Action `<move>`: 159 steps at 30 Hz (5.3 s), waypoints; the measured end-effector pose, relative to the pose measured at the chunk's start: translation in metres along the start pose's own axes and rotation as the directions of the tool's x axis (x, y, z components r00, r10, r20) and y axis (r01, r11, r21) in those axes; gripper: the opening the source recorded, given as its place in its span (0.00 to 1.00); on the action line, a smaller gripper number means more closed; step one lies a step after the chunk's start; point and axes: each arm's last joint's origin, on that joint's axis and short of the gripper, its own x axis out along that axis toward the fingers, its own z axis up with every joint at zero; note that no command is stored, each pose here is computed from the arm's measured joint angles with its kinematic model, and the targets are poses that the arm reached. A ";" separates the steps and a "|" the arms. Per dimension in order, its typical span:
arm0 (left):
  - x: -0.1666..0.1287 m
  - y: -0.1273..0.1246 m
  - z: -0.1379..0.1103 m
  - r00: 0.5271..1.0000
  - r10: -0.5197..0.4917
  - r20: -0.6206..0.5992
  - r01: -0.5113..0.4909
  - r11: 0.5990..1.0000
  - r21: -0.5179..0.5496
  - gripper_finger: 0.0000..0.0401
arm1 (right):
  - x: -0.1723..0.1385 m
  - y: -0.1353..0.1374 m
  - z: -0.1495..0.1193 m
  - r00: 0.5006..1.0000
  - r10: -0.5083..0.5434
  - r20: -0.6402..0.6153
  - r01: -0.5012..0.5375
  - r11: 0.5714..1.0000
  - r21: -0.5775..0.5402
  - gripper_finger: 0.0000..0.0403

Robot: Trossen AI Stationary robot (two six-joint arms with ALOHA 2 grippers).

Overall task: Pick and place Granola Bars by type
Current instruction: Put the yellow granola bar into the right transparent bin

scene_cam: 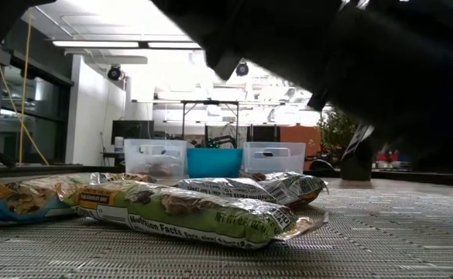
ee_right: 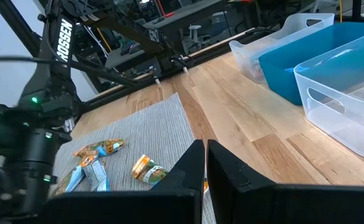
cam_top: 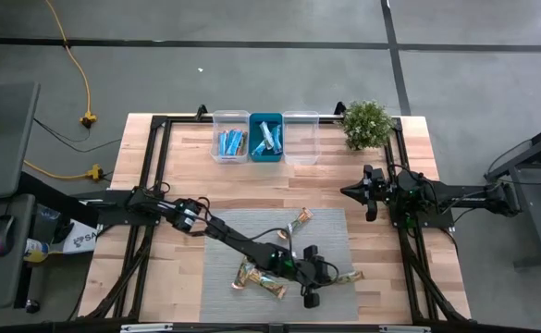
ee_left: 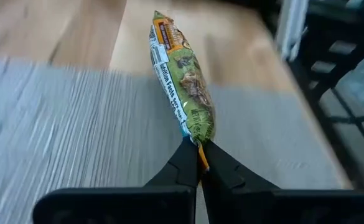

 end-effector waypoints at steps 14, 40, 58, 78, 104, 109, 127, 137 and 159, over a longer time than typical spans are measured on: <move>-0.013 -0.025 0.076 0.974 -0.075 0.213 0.037 0.984 0.177 0.00 | 0.000 0.000 0.000 1.000 0.000 0.000 0.000 1.000 0.000 0.00; -0.173 0.012 0.216 0.922 0.377 0.092 -0.360 0.742 0.566 0.00 | 0.000 0.000 -0.001 1.000 -0.003 -0.007 0.003 1.000 0.000 0.00; -0.223 0.145 0.242 0.758 0.641 -0.119 -0.304 0.509 0.805 0.00 | 0.000 0.000 -0.001 1.000 -0.003 -0.007 0.003 1.000 0.000 0.00; -0.243 0.343 0.230 0.836 0.477 -0.269 -0.217 0.739 0.638 0.00 | 0.000 0.000 0.000 1.000 -0.002 -0.005 0.002 1.000 0.000 0.00; -0.194 0.415 0.167 0.767 0.474 -0.432 -0.296 0.859 0.417 0.00 | 0.000 0.000 -0.001 1.000 -0.003 -0.007 0.003 1.000 0.000 0.00; -0.195 0.417 0.166 0.761 0.477 -0.440 -0.331 0.869 0.368 0.00 | 0.000 0.000 -0.001 1.000 -0.003 -0.007 0.003 1.000 0.000 0.00; -0.194 0.413 0.166 0.792 0.423 -0.441 -0.273 0.891 0.363 0.16 | 0.000 0.000 -0.001 1.000 -0.003 -0.007 0.003 1.000 0.000 0.00; -0.201 0.408 0.175 0.801 0.429 -0.418 -0.290 0.888 0.356 0.32 | 0.000 0.000 -0.001 1.000 -0.003 -0.007 0.003 1.000 0.000 0.00; -0.269 0.228 0.255 0.932 0.268 -0.243 -0.203 0.943 0.263 0.33 | 0.000 0.000 -0.001 1.000 -0.003 -0.007 0.003 1.000 0.000 0.00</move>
